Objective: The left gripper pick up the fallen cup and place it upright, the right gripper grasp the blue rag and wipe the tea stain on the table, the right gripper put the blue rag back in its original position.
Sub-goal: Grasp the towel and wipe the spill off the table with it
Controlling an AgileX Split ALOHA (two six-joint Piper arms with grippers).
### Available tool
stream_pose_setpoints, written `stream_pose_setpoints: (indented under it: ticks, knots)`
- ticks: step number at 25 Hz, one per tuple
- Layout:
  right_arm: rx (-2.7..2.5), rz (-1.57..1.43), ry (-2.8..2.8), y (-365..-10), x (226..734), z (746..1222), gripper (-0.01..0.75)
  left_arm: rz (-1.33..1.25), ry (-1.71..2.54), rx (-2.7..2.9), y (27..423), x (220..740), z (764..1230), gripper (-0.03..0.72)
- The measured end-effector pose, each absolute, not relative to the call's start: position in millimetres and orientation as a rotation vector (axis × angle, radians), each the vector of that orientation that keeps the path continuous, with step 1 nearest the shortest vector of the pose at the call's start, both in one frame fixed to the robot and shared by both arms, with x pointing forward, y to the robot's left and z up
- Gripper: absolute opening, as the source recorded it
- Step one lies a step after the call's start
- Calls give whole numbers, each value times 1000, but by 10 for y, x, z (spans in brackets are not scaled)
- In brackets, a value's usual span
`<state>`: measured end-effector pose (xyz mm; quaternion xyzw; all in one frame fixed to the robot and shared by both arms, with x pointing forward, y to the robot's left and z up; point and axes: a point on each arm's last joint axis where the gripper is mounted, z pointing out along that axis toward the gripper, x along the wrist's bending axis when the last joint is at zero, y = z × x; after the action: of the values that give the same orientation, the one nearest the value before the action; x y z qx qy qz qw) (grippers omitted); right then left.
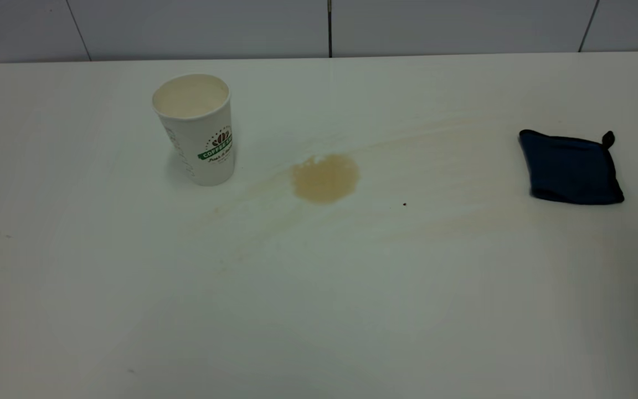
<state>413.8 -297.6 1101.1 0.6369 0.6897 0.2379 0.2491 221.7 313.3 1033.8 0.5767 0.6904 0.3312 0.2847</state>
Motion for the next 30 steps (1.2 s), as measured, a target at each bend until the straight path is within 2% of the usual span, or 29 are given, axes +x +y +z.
stream_pose_setpoints:
  ticks: [5,14,22,30]
  knots:
    - [1806,508,2018,-2974,4989,10661,729,886,1847,1543,3133,2217,10338,564]
    - [1913,370,2147,-2960,6181,9566,729,886,1847,1543,3133,2217,10338,564]
    - [1975,268,2217,-2960,6770,8686,727,886,1847,1543,3133,2217,10338,564]
    - [1976,235,2223,-2977,7045,8231,722,886,1847,1542,3133,2217,10338,564]
